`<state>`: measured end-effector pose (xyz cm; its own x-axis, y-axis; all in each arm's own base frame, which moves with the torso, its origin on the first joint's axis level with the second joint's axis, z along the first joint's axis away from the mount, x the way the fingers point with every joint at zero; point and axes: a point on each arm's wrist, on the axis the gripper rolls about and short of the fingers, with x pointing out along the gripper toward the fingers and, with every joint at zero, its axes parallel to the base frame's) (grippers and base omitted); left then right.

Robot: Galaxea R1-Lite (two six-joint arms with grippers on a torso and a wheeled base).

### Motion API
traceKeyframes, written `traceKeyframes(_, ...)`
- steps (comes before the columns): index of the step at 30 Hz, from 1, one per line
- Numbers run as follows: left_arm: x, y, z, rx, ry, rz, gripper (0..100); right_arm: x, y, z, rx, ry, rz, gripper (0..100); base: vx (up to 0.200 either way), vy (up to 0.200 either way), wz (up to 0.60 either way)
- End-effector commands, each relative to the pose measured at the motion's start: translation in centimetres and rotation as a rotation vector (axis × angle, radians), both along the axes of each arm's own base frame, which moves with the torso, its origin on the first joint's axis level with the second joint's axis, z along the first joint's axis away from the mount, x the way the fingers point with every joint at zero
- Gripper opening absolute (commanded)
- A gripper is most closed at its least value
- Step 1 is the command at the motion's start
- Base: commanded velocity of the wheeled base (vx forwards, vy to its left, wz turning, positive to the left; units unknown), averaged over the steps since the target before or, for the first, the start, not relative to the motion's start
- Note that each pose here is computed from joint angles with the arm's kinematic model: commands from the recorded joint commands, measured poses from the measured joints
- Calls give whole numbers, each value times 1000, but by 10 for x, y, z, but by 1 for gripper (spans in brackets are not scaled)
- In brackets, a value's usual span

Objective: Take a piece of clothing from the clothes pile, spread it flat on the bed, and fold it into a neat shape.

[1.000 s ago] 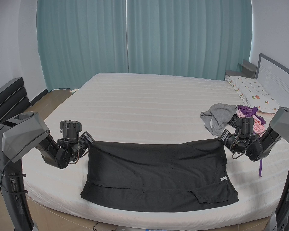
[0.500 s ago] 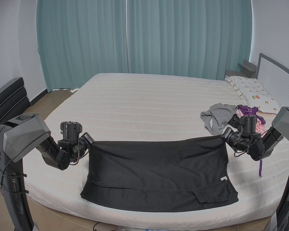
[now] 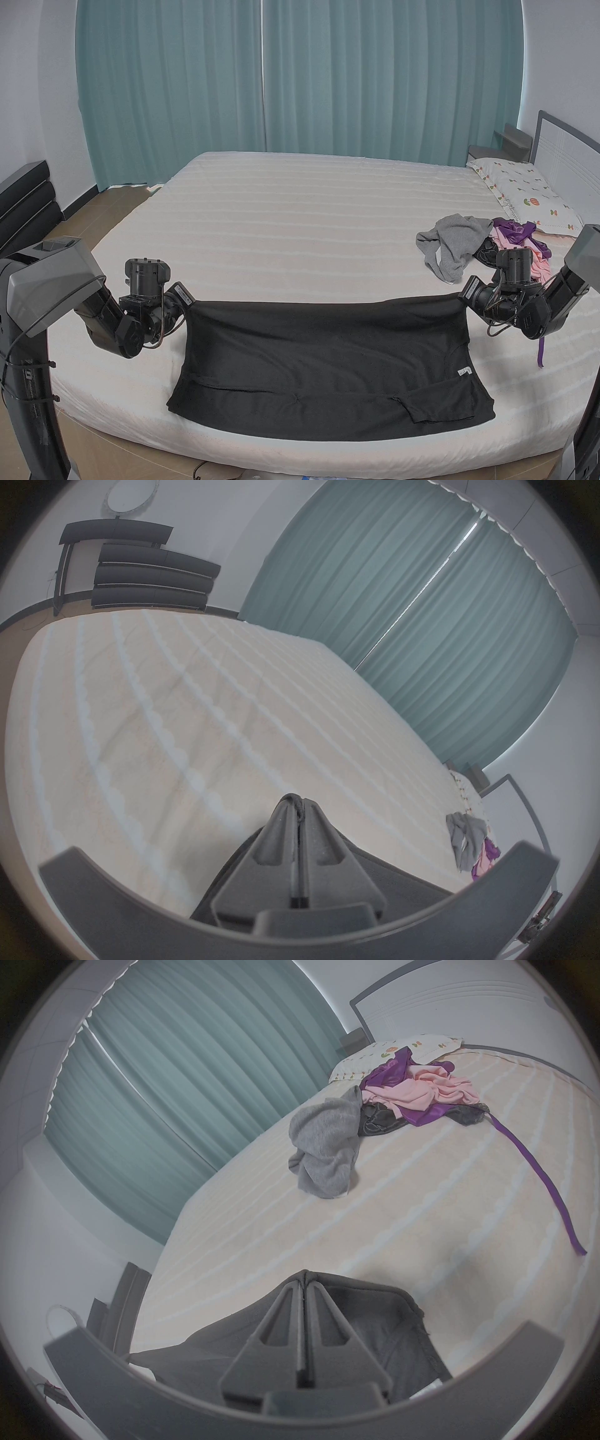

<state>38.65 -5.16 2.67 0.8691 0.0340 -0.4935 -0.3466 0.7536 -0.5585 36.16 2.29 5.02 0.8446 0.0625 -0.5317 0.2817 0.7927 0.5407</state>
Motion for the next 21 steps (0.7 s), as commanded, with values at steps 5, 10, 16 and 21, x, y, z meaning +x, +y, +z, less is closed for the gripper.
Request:
traceKeyframes(5, -30, 2, -5, 20, 80, -24, 0, -28, -6, -8, -69, 74, 46, 0, 0, 0, 0)
traceKeyframes(10, -44, 2, -14, 31, 134, -42, 0, -49, -6, -17, -81, 135, 98, 0, 0, 0, 0)
traceKeyframes(16, -60, -1, -35, 23, 230, -76, 0, -62, -6, -35, -102, 219, 130, 0, 0, 0, 0)
traceKeyframes(21, -67, -1, -49, 19, 288, -90, 0, -69, -4, -56, -125, 297, 160, 0, 0, 0, 0)
